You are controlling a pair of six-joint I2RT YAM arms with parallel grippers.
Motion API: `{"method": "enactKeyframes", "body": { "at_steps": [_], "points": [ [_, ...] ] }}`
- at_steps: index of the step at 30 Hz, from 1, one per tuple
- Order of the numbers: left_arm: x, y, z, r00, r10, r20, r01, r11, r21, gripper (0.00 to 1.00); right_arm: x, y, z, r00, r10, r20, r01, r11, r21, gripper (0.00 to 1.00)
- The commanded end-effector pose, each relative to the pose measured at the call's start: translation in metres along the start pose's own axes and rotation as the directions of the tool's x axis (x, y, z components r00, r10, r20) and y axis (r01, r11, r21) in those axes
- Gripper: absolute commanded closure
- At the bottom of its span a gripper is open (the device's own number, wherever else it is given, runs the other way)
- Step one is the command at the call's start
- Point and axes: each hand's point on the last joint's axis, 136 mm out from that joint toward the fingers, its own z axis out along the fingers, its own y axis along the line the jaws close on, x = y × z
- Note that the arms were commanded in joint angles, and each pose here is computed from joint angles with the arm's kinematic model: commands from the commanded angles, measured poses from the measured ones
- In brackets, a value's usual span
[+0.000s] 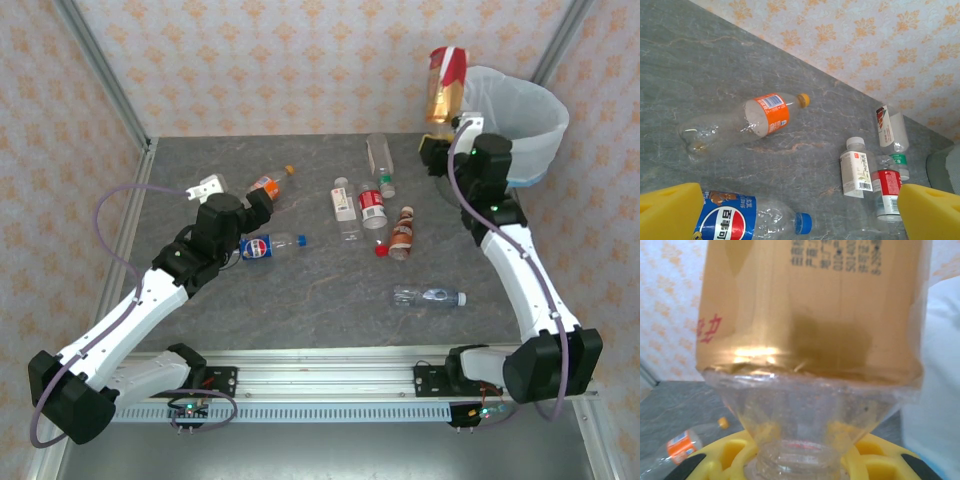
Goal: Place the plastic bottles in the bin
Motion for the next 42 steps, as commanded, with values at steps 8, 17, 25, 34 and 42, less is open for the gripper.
{"method": "enactKeyframes", "body": {
  "at_steps": [8,17,25,34,42],
  "points": [
    [0.004,0.025,-0.001,0.999,0.035,0.004,-0.035,0.994,-0.1,0.0,-0.04,-0.086,-0.003,0.997,0.0,-0.073,0.016,0.977,0.211,1.0],
    [0.01,0.033,0.0,0.999,0.037,-0.013,-0.038,0.99,-0.134,0.0,-0.03,-0.15,0.021,0.982,0.075,-0.174,-0.002,0.923,0.385,0.87],
    [0.013,0.053,-0.001,1.0,0.015,-0.009,-0.017,0.979,-0.205,0.0,-0.006,-0.179,0.033,0.954,0.127,-0.271,0.019,0.877,0.48,0.75],
    [0.018,0.065,0.004,1.0,-0.023,-0.017,0.018,0.97,-0.243,0.0,0.006,-0.188,0.036,0.928,0.165,-0.335,0.032,0.858,0.513,0.46],
    [0.022,0.069,0.007,0.999,-0.039,-0.029,0.031,0.967,-0.252,0.0,-0.006,-0.186,0.031,0.932,0.182,-0.313,0.012,0.848,0.529,0.33]
  ]
}}
